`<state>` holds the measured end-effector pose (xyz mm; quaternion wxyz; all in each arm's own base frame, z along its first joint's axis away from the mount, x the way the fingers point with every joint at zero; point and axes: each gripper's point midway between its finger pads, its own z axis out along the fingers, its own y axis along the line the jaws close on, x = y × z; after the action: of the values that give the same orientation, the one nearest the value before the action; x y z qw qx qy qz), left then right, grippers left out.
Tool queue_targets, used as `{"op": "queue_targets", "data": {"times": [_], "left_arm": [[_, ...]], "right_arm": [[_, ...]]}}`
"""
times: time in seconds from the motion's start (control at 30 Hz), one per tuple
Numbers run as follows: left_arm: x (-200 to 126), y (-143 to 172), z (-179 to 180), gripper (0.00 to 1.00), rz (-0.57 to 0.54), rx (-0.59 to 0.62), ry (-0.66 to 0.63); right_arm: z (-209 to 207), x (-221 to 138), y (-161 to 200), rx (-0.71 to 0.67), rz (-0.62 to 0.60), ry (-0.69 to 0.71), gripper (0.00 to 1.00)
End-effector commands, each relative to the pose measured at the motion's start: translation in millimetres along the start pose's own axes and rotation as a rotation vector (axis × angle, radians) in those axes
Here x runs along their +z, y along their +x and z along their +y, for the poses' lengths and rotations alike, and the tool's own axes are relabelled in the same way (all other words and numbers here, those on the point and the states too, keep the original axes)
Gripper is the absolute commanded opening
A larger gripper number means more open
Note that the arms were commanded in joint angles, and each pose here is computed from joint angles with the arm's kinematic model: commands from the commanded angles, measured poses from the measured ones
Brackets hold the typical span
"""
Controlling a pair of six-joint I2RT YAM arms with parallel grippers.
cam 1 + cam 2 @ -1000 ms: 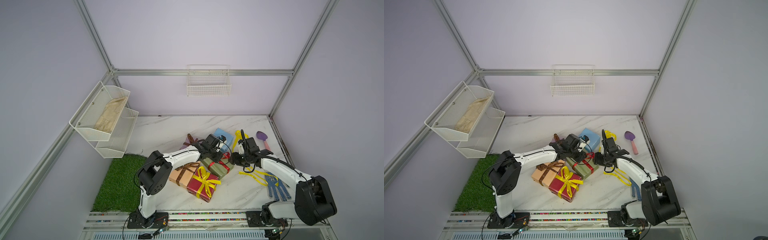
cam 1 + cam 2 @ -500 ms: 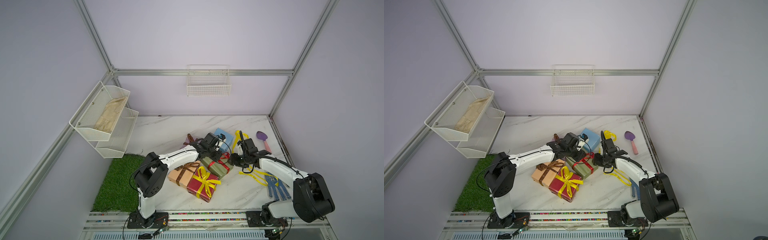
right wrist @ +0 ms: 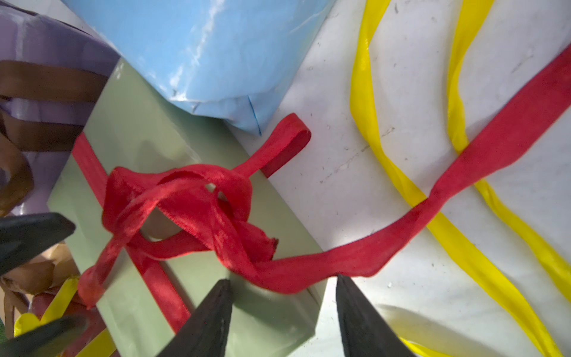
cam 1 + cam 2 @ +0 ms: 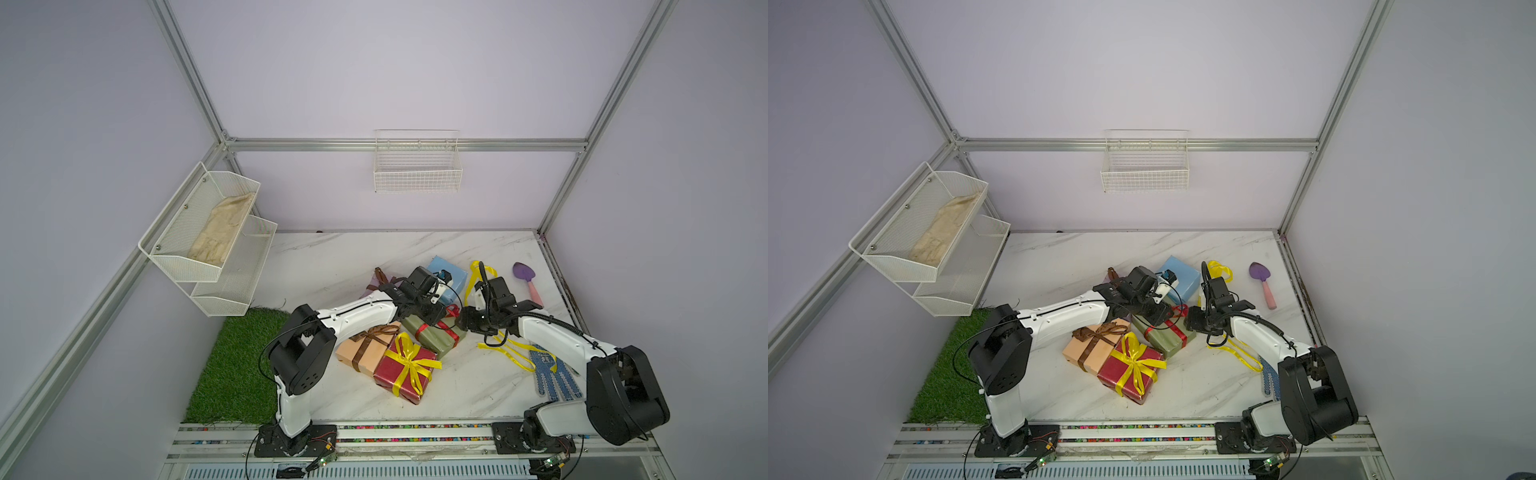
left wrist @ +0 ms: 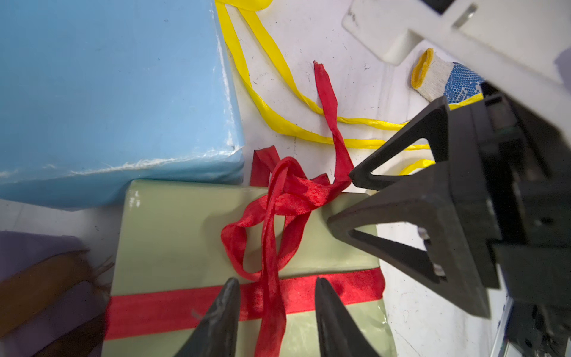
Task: Untie the ribbon bows on the gift boxes
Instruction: Untie the ribbon from the gift box.
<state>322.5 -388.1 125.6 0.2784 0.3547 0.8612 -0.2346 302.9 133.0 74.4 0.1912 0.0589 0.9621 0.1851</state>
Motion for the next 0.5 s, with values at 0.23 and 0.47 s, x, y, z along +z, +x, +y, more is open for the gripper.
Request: {"op": "queue_targets", "data": {"times": [0.23, 0.47], "left_arm": [[8, 19, -9, 0.37, 0.047, -0.020, 0.041], [8, 20, -8, 0.23, 0.048, -0.036, 0.031]], "right_arm": [[-4, 4, 7, 0.008, 0.008, 0.022, 0.57], [-5, 3, 7, 0.004, 0.005, 0.027, 0.57]]}}
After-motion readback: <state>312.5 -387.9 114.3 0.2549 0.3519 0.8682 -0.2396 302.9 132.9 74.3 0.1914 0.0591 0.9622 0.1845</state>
